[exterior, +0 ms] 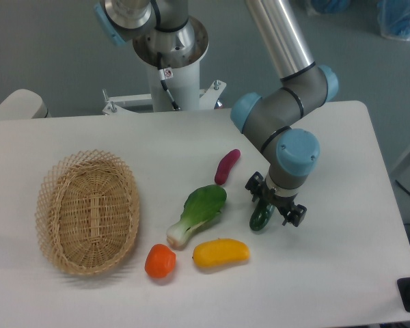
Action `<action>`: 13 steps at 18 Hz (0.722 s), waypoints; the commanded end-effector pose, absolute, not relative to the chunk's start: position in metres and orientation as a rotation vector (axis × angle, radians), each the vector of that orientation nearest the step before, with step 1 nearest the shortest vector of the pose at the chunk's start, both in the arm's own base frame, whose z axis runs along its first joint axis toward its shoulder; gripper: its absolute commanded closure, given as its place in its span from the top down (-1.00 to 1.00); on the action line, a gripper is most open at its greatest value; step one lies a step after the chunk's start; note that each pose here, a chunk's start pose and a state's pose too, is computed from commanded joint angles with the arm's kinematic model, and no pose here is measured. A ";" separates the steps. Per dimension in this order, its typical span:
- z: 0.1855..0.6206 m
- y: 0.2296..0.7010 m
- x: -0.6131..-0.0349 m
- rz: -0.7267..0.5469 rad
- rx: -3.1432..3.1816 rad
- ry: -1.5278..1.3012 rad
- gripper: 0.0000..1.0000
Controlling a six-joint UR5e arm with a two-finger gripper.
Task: Pick up the cucumber from the table
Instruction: 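Lower the open gripper down over the small green cucumber, then close the gripper around the middle of the cucumber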
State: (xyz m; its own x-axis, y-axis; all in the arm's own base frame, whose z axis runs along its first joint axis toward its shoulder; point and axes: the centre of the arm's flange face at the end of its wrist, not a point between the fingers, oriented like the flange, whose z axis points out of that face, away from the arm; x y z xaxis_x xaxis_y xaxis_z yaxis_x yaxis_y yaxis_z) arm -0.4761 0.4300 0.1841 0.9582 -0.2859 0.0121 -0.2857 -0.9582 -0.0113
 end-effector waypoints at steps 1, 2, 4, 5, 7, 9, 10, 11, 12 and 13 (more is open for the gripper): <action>0.183 0.430 -0.476 -0.021 -3.101 0.453 1.00; 0.183 0.430 -0.477 -0.018 -3.100 0.452 0.99; 0.183 0.430 -0.477 -0.020 -3.102 0.450 0.52; 0.183 0.430 -0.477 -0.020 -3.103 0.446 0.24; 0.183 0.431 -0.478 -0.011 -3.104 0.426 -0.31; 0.185 0.433 -0.480 0.020 -3.095 0.430 -0.35; 0.186 0.433 -0.481 0.028 -3.094 0.432 -0.38; 0.188 0.434 -0.483 0.036 -3.094 0.442 -0.42; 0.192 0.434 -0.486 0.046 -3.101 0.448 -0.44; 0.195 0.435 -0.488 0.060 -3.110 0.449 -0.44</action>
